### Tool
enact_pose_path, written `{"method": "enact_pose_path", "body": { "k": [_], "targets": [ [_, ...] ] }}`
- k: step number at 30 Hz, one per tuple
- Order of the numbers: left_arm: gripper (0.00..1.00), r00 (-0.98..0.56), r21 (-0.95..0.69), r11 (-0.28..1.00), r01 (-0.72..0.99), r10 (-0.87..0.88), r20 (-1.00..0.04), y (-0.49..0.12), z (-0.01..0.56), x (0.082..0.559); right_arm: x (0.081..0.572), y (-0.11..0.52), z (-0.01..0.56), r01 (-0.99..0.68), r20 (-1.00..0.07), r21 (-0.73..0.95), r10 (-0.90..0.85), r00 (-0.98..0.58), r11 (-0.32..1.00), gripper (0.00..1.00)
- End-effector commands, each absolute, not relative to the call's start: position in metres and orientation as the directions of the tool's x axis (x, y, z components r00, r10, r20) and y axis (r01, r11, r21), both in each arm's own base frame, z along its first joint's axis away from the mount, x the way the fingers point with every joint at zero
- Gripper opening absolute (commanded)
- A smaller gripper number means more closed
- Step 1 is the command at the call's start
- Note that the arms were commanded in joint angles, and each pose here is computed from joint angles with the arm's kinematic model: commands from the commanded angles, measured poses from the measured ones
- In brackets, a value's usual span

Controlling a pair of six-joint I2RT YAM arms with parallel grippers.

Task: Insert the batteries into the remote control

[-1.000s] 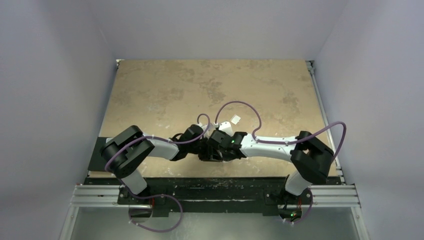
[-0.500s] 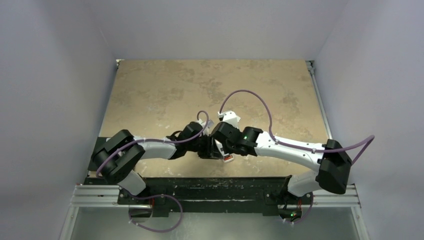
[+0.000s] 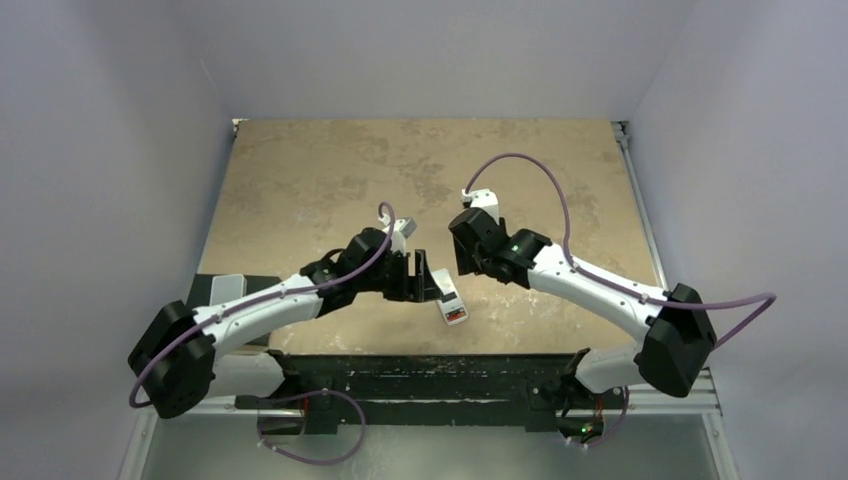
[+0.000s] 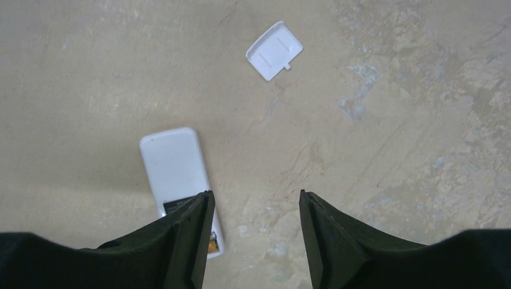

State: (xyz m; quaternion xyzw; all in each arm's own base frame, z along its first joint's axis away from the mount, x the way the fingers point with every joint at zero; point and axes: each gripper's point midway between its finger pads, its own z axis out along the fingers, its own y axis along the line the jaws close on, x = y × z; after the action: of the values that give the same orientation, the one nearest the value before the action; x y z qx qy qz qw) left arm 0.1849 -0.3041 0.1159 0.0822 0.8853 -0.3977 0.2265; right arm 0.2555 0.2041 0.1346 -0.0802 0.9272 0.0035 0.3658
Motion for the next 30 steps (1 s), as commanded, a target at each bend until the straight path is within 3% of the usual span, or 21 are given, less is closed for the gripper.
{"method": "enact_pose_path", "body": {
  "k": [1, 12, 17, 30],
  "targets": [
    [0.71, -0.833, -0.567, 0.738, 0.366, -0.012, -0.553, -0.283, 0.137, 0.192, 0.283, 0.22, 0.152, -0.182, -0.723, 0.02, -0.111, -0.682, 0.983, 0.62],
    [0.93, -0.738, -0.414, 0.838, 0.356, -0.019, -0.675, -0.236, 0.171, 0.201, 0.33, 0.239, 0.137, -0.077, -0.697, 0.17, 0.064, -0.714, 0.982, 0.68],
    [0.94, -0.701, -0.37, 0.85, 0.376, -0.001, -0.714, -0.223, 0.182, 0.2, 0.35, 0.241, 0.117, 0.017, -0.673, 0.197, 0.148, -0.725, 0.98, 0.65],
    [0.95, -0.678, -0.438, 0.769, 0.466, -0.007, -0.735, -0.225, 0.187, 0.177, 0.385, 0.221, 0.085, 0.35, -0.67, 0.161, 0.363, -0.648, 0.923, 0.52]
  ]
}}
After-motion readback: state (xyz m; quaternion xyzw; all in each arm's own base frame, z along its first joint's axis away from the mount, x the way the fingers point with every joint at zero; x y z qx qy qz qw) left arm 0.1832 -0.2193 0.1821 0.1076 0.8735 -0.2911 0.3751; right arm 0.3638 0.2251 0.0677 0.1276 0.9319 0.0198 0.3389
